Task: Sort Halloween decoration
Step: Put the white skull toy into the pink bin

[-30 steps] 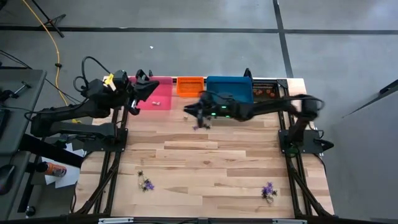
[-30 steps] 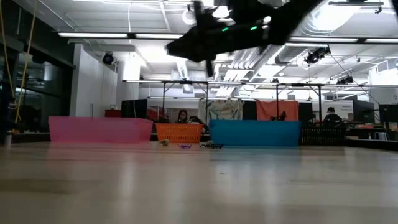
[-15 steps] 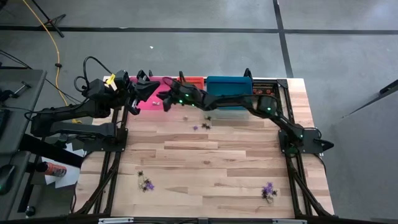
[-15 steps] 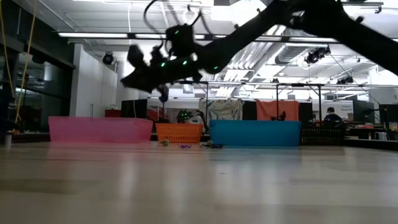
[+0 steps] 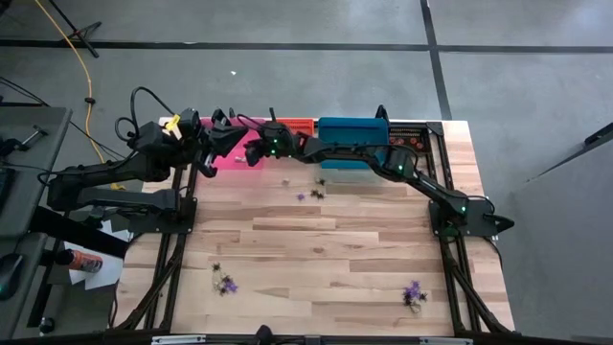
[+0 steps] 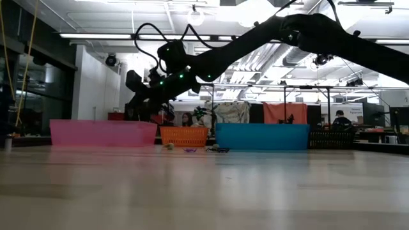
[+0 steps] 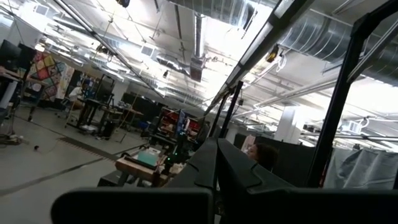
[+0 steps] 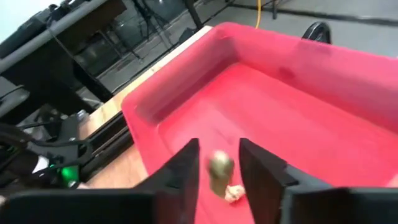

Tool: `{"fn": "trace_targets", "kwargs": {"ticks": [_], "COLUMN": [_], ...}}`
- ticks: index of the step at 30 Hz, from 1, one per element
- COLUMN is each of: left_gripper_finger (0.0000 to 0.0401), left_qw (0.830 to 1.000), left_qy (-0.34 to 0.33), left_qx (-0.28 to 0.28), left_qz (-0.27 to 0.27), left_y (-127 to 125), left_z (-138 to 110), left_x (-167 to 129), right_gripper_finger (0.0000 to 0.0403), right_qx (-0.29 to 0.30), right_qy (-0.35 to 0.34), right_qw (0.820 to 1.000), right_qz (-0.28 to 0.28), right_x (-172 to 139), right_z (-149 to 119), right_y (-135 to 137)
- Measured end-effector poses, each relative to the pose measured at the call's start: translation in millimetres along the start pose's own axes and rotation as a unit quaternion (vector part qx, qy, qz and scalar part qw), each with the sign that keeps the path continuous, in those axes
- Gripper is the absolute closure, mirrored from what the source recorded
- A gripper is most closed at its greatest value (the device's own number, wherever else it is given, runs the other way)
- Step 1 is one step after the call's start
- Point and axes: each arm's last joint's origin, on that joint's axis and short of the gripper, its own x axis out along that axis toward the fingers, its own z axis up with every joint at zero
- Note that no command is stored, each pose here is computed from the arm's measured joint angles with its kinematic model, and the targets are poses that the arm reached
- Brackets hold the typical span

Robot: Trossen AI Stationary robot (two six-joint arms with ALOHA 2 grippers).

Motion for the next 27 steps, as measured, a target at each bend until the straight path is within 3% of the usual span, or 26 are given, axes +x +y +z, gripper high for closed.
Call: {"fn": "trace_targets", "kwargs": {"ticks": [7, 11, 16, 22, 27], "left_gripper_finger": [0.0401, 0.0401, 0.0401, 0.0401, 0.0401], "left_qw": [1.000, 1.000, 1.000, 1.000, 1.000], "left_qy": [0.002, 0.001, 0.002, 0.005, 0.021], "left_qx": [0.000, 0.000, 0.000, 0.003, 0.008], "left_qz": [0.001, 0.001, 0.001, 0.003, 0.015], "left_y": [0, 0, 0, 1, 2], "left_z": [0, 0, 0, -1, -4], "left_x": [0, 0, 0, 0, 0], "right_gripper_finger": [0.0203, 0.0192, 0.0190, 0.0190, 0.0190], "right_qx": [0.001, -0.018, -0.094, -0.212, -0.206], "right_qy": [0.017, 0.033, 0.093, 0.224, 0.334], "right_qw": [0.999, 0.996, 0.986, 0.945, 0.910], "right_qz": [0.036, 0.085, 0.100, 0.107, 0.133], "right_x": [-2, -19, -61, -127, -159], "right_z": [5, 33, 73, 92, 67], "right_y": [-1, 2, 6, 25, 21]}}
